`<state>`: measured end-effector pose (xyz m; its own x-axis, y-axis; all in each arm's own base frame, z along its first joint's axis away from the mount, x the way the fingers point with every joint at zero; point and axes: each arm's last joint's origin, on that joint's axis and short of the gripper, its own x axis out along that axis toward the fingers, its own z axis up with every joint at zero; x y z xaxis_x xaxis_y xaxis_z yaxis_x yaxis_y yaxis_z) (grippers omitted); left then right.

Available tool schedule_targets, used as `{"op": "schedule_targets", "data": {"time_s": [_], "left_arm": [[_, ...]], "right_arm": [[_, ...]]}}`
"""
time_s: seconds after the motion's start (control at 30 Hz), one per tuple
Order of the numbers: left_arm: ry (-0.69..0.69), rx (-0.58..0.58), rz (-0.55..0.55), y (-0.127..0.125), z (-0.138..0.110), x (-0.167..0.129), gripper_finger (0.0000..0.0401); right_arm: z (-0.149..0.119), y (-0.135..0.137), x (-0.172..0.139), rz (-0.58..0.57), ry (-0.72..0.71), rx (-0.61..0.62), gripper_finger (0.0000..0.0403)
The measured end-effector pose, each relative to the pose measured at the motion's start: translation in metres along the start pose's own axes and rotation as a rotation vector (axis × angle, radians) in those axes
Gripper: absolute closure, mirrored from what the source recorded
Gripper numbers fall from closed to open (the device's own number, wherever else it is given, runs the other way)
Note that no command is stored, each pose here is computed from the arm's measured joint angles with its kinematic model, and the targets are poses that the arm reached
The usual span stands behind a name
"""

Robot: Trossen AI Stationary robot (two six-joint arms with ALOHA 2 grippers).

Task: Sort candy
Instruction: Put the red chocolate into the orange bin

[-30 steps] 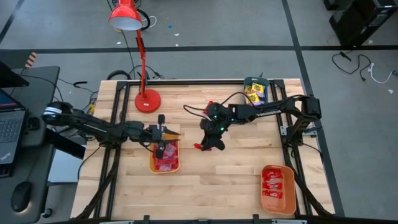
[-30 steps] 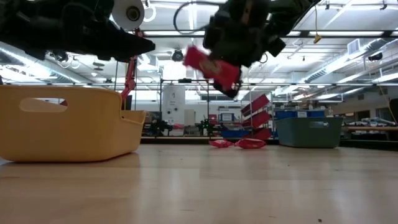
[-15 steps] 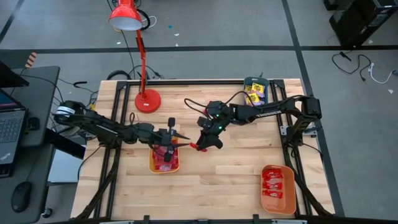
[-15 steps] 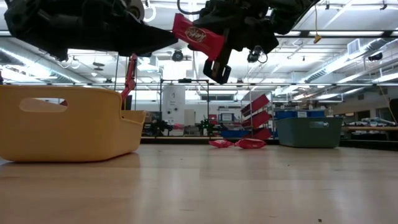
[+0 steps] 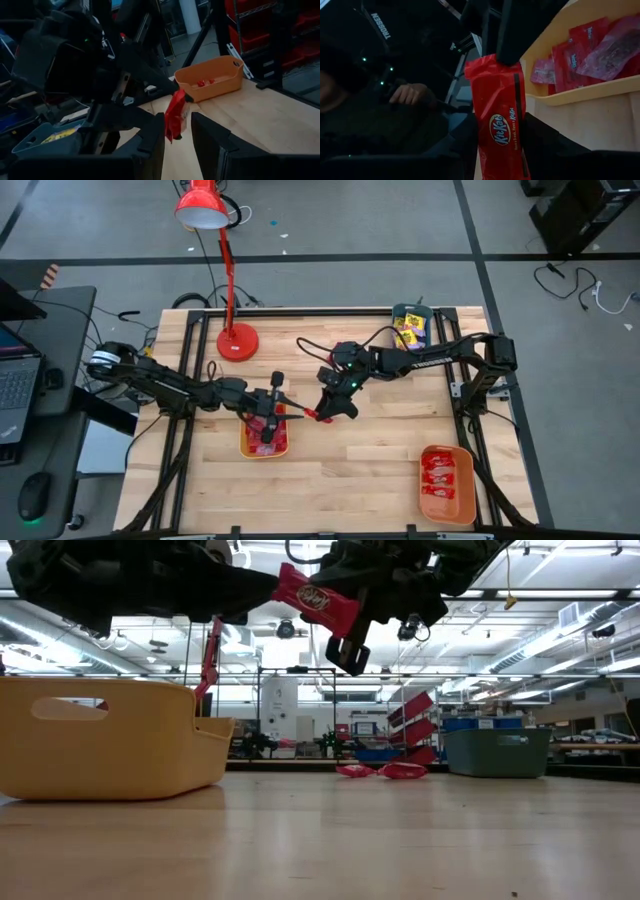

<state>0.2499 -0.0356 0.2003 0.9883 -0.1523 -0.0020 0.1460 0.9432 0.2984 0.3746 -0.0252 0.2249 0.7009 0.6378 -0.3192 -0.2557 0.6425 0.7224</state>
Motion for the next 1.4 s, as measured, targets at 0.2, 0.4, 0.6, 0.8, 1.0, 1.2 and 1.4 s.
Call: {"op": "schedule_targets", "data": {"time_s": [0.2, 0.4, 0.6, 0.8, 1.0, 1.2, 1.4], "left_arm": [[-0.001, 0.0, 0.001, 0.0, -0.0001, 0.0002, 0.0302], [-0.003, -0.001, 0.002, 0.0, -0.0002, 0.0003, 0.0302], [-0.005, -0.007, 0.003, 0.0001, 0.0, 0.0003, 0.0302], [-0.009, -0.006, 0.007, 0.0004, 0.0005, 0.0003, 0.0302], [-0.025, -0.003, 0.019, 0.0011, 0.0021, 0.0003, 0.0302], [-0.027, 0.001, 0.022, 0.0012, 0.0021, 0.0, 0.0316], [-0.029, 0.002, 0.013, 0.0009, 0.0021, 0.0, 0.0372]], "right_arm": [[-0.0013, 0.0022, 0.0024, 0.005, 0.006, -0.026, 0.0277], [0.0014, 0.0032, 0.0028, -0.011, -0.028, -0.044, 0.0277], [0.002, 0.0026, 0.0023, -0.021, -0.036, -0.045, 0.0277], [0.0044, 0.0039, 0.0022, -0.015, -0.058, -0.072, 0.0277], [0.0071, 0.0055, 0.002, -0.007, -0.083, -0.098, 0.0277], [0.0071, 0.005, 0.002, -0.022, -0.088, -0.114, 0.0277], [0.0067, 0.0047, 0.002, -0.025, -0.084, -0.15, 0.0277]]}}
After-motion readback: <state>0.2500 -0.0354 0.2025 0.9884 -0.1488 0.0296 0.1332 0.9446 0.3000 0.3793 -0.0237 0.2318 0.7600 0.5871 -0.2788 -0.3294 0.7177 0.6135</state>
